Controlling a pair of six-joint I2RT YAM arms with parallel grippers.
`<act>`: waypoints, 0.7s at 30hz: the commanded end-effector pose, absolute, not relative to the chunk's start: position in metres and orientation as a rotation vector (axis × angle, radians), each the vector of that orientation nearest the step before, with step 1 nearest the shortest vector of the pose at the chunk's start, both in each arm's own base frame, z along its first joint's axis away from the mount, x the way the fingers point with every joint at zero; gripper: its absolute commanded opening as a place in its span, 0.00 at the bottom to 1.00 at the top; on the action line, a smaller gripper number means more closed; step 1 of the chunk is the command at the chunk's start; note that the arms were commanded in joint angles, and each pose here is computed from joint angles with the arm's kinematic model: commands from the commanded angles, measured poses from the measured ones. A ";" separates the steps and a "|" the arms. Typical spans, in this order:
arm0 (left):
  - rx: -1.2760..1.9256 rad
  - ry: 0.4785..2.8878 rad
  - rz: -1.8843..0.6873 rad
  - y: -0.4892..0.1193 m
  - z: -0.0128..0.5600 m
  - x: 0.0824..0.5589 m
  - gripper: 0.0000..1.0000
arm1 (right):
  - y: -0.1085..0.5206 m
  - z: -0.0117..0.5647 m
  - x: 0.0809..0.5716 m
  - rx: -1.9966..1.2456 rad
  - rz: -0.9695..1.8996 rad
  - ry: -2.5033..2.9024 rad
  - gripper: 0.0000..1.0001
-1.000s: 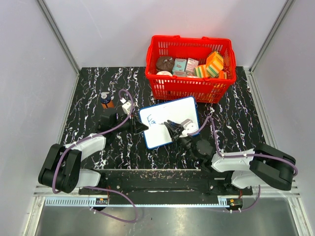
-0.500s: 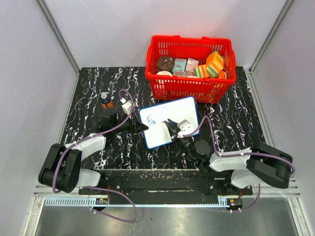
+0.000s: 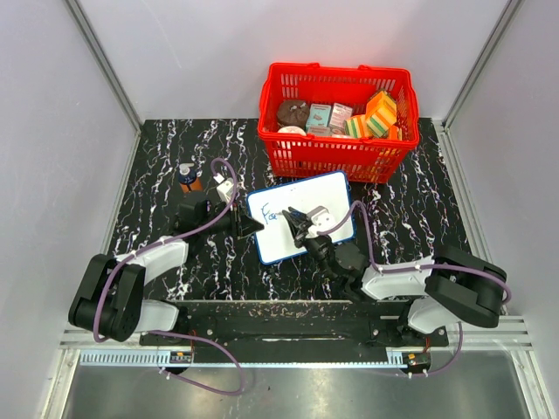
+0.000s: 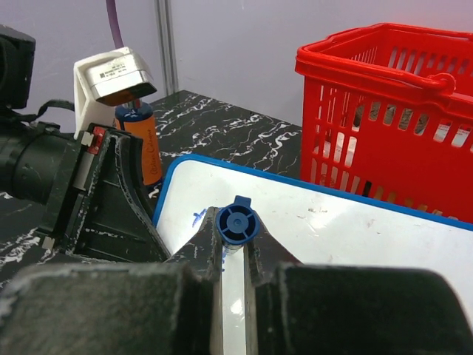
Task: Write a sentence on the whiteboard
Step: Write with the whiteboard marker on the whiteboard.
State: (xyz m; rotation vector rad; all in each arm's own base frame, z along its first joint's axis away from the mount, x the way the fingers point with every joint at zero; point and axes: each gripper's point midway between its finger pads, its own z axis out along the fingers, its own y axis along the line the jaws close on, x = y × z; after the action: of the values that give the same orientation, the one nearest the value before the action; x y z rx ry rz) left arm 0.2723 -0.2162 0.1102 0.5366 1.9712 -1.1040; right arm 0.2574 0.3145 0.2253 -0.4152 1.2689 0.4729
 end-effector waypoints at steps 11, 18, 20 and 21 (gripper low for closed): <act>0.597 1.939 -0.926 -0.204 0.102 0.294 0.00 | 0.266 0.335 0.234 -0.195 0.819 1.103 0.00; 0.596 1.938 -0.924 -0.204 0.102 0.294 0.00 | 0.241 0.316 0.244 -0.165 0.990 1.188 0.00; 0.596 1.938 -0.924 -0.204 0.102 0.294 0.00 | 0.241 0.309 0.246 -0.165 0.990 1.213 0.00; 0.596 1.938 -0.924 -0.204 0.102 0.294 0.00 | 0.240 0.301 0.246 -0.162 0.989 1.228 0.00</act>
State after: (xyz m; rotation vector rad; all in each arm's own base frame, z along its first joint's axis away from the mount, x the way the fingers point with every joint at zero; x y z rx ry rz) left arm 0.2722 -0.2162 0.1101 0.5360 1.9731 -1.1044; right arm 0.2537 0.2267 0.3309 -0.1244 1.1248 0.8748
